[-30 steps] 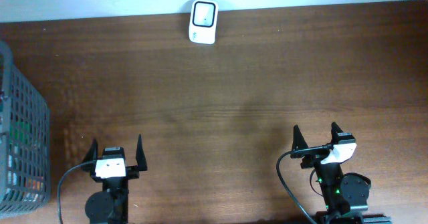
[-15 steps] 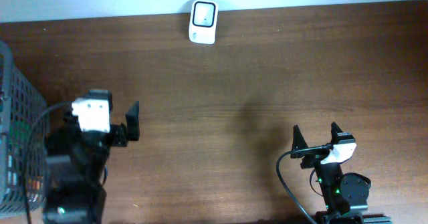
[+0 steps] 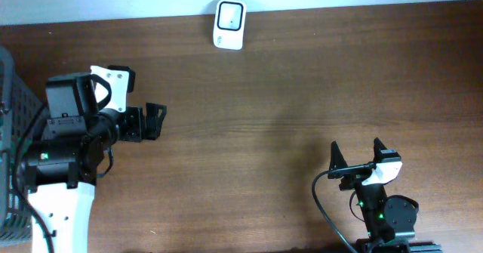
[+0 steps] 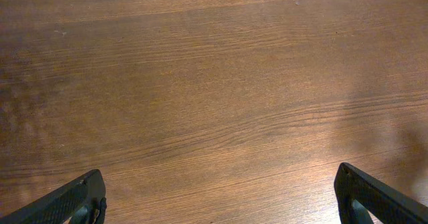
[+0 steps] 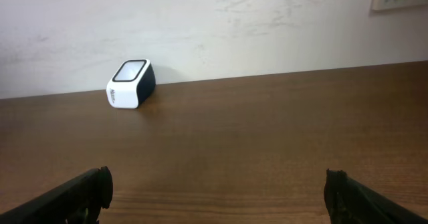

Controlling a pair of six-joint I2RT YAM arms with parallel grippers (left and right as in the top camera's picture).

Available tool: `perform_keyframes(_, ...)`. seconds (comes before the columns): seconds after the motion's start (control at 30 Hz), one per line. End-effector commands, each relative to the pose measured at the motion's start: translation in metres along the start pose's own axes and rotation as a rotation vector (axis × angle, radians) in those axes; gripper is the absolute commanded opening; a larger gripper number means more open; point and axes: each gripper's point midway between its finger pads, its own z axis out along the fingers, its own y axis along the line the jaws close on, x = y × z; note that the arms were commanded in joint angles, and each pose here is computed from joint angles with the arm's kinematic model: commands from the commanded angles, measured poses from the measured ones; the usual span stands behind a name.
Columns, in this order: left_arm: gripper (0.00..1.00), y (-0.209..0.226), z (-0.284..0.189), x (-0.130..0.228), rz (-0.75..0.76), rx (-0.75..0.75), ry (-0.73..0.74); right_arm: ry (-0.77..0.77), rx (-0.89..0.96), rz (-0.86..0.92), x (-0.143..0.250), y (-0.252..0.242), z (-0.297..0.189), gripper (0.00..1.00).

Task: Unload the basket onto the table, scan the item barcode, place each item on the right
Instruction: 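Move the left gripper over the grey basket and reach down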

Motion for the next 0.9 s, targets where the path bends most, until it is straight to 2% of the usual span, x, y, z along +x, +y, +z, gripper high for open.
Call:
perform_keyframes(0.0,0.99,-0.003,-0.003,-0.006,0.016,0.012,-0.013,0.003,-0.006,0.009,0.003,0.000,0.000,0.98)
perform_keyframes(0.1,0.99,0.000,-0.001,-0.005,0.008,-0.004,-0.005,0.003,-0.006,0.009,0.003,0.000,0.000,0.98)
perform_keyframes(0.2,0.99,0.021,-0.014,-0.013,-0.096,-0.088,-0.031,0.003,-0.006,0.008,0.003,0.000,0.000,0.98)
perform_keyframes(0.37,0.99,0.075,-0.075,-0.047,-0.224,-0.233,-0.141,0.003,-0.005,0.009,0.003,0.000,0.000,0.98)
perform_keyframes(0.43,0.99,0.121,-0.110,-0.048,-0.372,-0.385,-0.197,0.003,-0.006,0.009,0.003,0.000,0.000,0.99)
perform_keyframes(0.5,0.99,0.162,-0.137,-0.033,-0.521,-0.524,-0.234,0.003,-0.006,0.009,0.003,0.000,0.000,0.98)
perform_keyframes(0.63,0.99,0.215,-0.174,0.001,-0.760,-0.683,-0.284,0.003,-0.006,0.008,0.003,0.000,0.000,0.98)
perform_keyframes(0.67,0.99,0.230,-0.187,0.015,-0.858,-0.730,-0.311,0.003,-0.006,0.009,0.003,0.000,0.000,0.98)
perform_keyframes(0.77,0.98,0.260,-0.197,0.041,-0.959,-0.821,-0.289,0.003,-0.006,0.009,0.003,0.000,0.000,0.98)
perform_keyframes(0.87,0.98,0.284,-0.179,0.060,-0.998,-0.851,-0.193,0.003,-0.006,0.009,0.003,0.000,0.000,0.98)
